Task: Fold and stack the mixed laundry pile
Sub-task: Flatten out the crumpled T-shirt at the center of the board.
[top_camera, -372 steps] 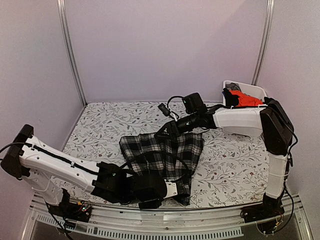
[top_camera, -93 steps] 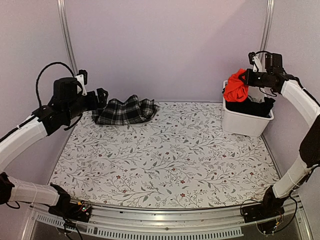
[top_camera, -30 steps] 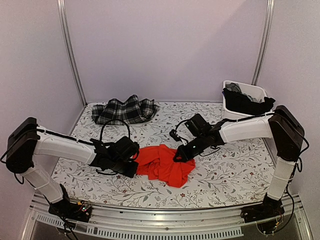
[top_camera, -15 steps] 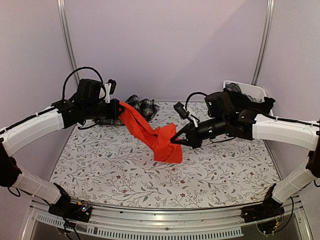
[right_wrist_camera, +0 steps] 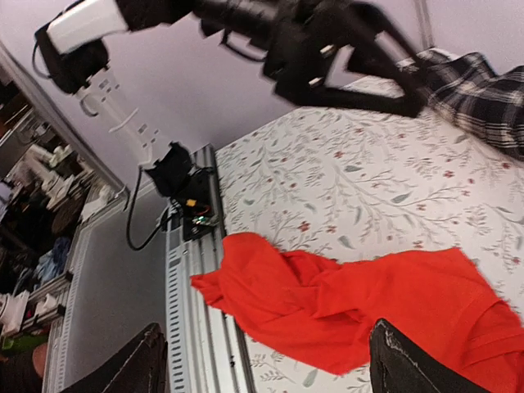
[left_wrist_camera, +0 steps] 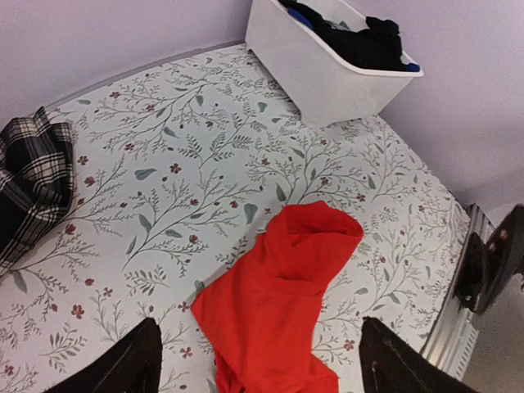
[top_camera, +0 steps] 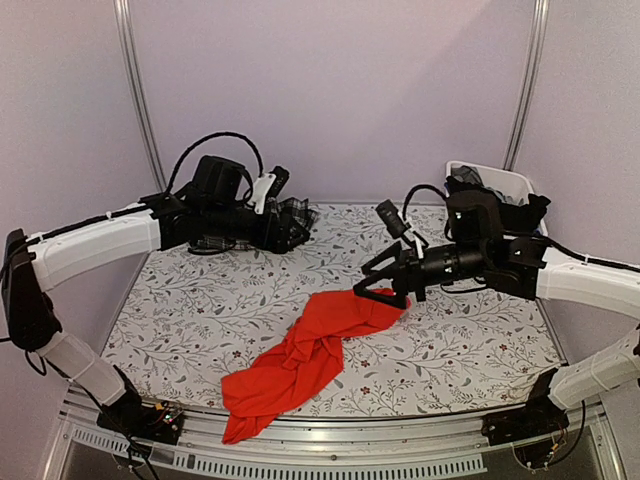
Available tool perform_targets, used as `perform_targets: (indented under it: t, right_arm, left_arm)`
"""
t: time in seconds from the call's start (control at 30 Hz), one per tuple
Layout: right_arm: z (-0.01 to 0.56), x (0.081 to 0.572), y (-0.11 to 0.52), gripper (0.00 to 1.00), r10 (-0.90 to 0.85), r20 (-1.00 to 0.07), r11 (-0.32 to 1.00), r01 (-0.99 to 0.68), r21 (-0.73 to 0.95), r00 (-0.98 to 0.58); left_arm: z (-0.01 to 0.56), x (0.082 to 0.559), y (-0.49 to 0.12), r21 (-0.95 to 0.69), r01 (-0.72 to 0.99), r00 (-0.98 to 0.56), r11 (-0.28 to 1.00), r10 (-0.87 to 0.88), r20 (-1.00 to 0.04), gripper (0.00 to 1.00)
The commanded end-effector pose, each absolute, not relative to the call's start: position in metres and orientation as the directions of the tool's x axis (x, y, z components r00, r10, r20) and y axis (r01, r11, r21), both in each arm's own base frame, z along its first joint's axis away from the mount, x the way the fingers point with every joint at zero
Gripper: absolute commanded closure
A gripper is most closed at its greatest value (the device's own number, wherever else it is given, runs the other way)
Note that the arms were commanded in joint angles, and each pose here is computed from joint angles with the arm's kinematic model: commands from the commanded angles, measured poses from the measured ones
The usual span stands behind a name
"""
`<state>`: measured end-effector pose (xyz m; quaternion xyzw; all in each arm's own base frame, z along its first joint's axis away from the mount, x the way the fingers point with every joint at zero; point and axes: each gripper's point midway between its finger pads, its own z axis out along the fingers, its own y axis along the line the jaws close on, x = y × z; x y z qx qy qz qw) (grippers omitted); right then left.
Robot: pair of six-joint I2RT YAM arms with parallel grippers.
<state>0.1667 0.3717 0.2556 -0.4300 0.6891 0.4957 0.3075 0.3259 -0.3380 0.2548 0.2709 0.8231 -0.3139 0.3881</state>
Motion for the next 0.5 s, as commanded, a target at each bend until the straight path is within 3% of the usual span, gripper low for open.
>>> perform_targets:
  t: [0.0, 0.17, 0.33, 0.47]
  right_arm:
    - [0.238, 0.237, 0.328, 0.16, -0.196, -0.816, 0.443, -0.792, 0.421, -0.544]
    - [0.194, 0.263, 0.34, 0.19, -0.309, -0.771, 0.488, -0.789, 0.374, -0.557]
    - [0.161, 0.251, 0.377, 0.22, -0.452, -0.744, 0.32, -0.868, 0.379, -0.492]
    - [0.135, 0.22, 0.41, 0.21, -0.586, -0.734, 0.198, -0.939, 0.282, -0.344]
  left_arm:
    - [0.214, 0.321, -0.291, -0.337, 0.536, -0.663, 0.774, 0.139, -0.736, 0.16]
    - [0.135, 0.26, -0.269, -0.381, 0.472, -0.784, 0.795, 0.181, -0.593, 0.16]
    - [0.093, 0.215, -0.255, -0.451, 0.388, -0.864, 0.804, 0.147, -0.482, 0.17]
    - [0.069, 0.19, -0.24, -0.462, 0.307, -0.909, 0.832, 0.112, -0.402, 0.13]
